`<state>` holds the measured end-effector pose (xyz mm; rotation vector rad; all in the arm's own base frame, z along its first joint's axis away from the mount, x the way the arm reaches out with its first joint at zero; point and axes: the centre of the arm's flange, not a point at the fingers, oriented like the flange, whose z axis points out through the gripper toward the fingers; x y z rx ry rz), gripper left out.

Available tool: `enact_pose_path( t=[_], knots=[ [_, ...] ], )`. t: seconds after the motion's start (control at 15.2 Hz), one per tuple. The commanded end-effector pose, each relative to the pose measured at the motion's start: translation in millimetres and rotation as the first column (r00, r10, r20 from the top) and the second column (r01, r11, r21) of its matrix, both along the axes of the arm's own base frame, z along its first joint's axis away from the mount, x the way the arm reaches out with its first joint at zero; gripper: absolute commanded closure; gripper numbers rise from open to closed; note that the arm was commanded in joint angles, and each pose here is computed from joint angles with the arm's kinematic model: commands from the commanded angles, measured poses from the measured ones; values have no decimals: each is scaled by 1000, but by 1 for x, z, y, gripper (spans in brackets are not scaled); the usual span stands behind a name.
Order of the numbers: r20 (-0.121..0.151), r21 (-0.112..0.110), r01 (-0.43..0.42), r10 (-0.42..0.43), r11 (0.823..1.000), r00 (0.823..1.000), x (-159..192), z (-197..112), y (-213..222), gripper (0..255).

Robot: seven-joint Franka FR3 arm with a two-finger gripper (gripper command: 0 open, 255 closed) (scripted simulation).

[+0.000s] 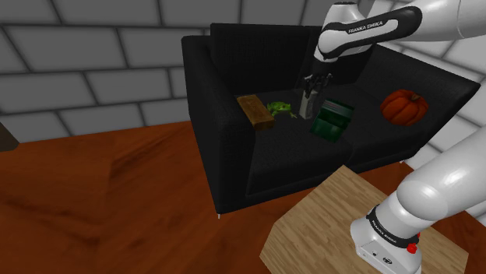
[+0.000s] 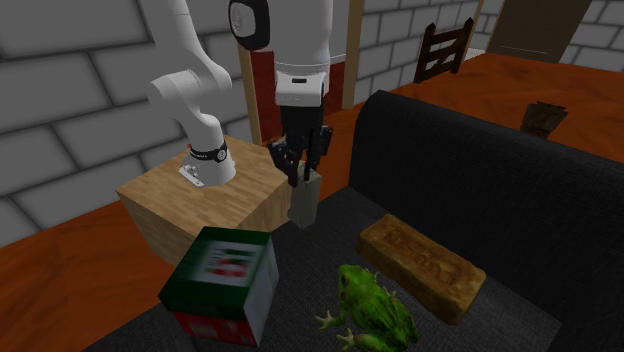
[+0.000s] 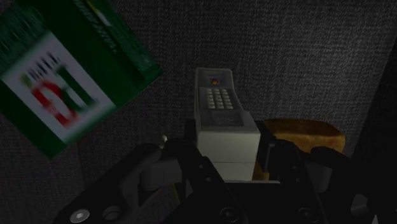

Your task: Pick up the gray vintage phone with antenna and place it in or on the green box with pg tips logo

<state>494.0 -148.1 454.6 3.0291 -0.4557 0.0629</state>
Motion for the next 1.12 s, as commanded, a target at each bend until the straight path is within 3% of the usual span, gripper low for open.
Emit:
enact_pose_path(
  t=[0.0,1.06],
  knots=[
    [0,0,0,0,1000,1000,0,10,0,255],
    [0,0,0,0,1000,1000,0,95,0,255]
  ],
)
